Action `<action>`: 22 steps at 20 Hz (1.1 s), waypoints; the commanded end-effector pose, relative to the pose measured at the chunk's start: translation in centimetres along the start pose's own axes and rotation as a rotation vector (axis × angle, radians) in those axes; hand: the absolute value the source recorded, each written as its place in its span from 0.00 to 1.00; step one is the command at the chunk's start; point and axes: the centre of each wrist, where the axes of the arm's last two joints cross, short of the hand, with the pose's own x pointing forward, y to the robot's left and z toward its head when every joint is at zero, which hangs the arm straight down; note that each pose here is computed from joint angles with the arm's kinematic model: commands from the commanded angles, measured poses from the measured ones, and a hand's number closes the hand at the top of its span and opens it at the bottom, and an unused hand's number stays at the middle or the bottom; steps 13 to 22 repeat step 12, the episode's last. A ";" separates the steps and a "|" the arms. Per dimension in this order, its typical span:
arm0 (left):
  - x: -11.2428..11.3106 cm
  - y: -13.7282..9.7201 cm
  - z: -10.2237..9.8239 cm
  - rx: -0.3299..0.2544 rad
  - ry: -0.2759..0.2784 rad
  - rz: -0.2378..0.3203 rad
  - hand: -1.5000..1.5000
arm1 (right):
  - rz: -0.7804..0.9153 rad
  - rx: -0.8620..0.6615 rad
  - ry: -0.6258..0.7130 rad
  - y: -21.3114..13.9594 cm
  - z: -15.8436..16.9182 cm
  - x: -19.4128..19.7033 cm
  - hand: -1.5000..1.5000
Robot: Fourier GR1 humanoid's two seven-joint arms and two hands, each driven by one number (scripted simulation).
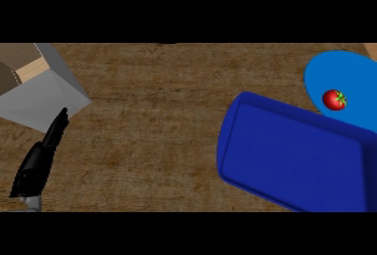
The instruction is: Pick the tomato from the tray and place it in the plate
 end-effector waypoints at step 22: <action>-0.3 0.3 0.2 -0.002 -0.009 -0.002 0.50 | -0.012 -0.007 -0.083 -4.7 3.2 1.3 0.00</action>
